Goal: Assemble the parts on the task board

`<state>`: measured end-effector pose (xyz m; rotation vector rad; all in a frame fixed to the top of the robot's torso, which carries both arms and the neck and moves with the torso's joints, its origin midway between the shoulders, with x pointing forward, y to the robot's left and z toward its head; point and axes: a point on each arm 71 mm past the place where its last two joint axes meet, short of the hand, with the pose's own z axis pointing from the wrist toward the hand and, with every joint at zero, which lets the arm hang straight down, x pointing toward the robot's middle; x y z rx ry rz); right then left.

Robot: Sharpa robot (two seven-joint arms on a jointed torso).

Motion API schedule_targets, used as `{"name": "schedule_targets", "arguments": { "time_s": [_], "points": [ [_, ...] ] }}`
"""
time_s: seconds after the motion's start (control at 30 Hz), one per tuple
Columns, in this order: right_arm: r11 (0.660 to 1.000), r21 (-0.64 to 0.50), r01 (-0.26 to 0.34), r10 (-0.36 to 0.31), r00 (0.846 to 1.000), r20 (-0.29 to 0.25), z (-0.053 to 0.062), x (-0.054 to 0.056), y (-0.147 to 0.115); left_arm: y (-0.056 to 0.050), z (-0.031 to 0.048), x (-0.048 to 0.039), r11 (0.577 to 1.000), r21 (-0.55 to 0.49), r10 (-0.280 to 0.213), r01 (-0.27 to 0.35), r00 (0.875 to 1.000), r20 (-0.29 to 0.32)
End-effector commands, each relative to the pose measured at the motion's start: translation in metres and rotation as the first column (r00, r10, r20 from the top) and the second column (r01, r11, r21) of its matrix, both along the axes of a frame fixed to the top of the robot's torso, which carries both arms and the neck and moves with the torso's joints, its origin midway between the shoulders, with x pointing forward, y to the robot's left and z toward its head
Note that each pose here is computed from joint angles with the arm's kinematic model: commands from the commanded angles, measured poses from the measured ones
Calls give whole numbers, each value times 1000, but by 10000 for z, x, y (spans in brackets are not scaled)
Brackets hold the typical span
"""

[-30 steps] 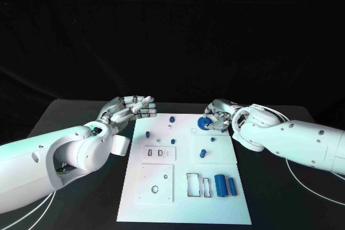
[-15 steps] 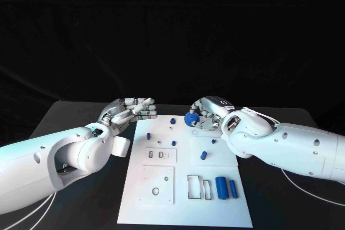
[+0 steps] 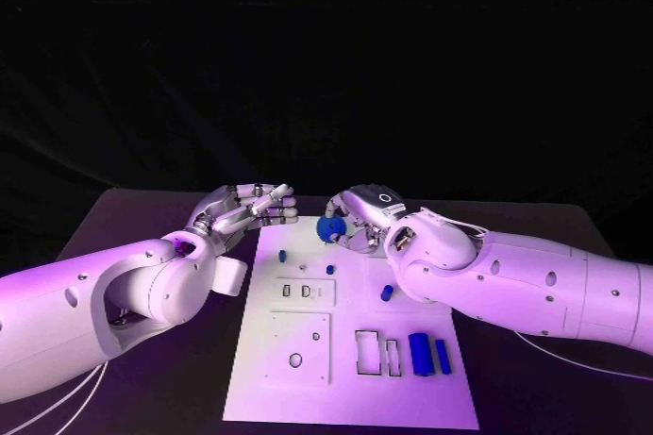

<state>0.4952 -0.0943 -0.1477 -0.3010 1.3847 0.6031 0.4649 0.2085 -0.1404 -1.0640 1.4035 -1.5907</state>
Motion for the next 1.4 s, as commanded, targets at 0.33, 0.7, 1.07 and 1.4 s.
{"name": "schedule_targets", "arguments": {
  "time_s": [0.33, 0.7, 1.07, 1.4],
  "points": [
    [999, -54, -6, 4, 999, -41, -203, 39, 160, -40, 16, -4, 1000, -12, -21, 21, 1000, 6],
    [998, -63, -3, -1, 997, -71, -307, 59, 179, -38, 15, 6, 1000, -10, -18, 18, 1000, 5],
    [999, -52, 8, -11, 998, -63, -315, 93, 165, -38, 15, 7, 1000, -10, -19, 19, 1000, 4],
    [999, -46, 9, -12, 998, -58, -314, 111, 188, -40, 15, 6, 1000, -10, -21, 21, 1000, 3]
  ]
}}
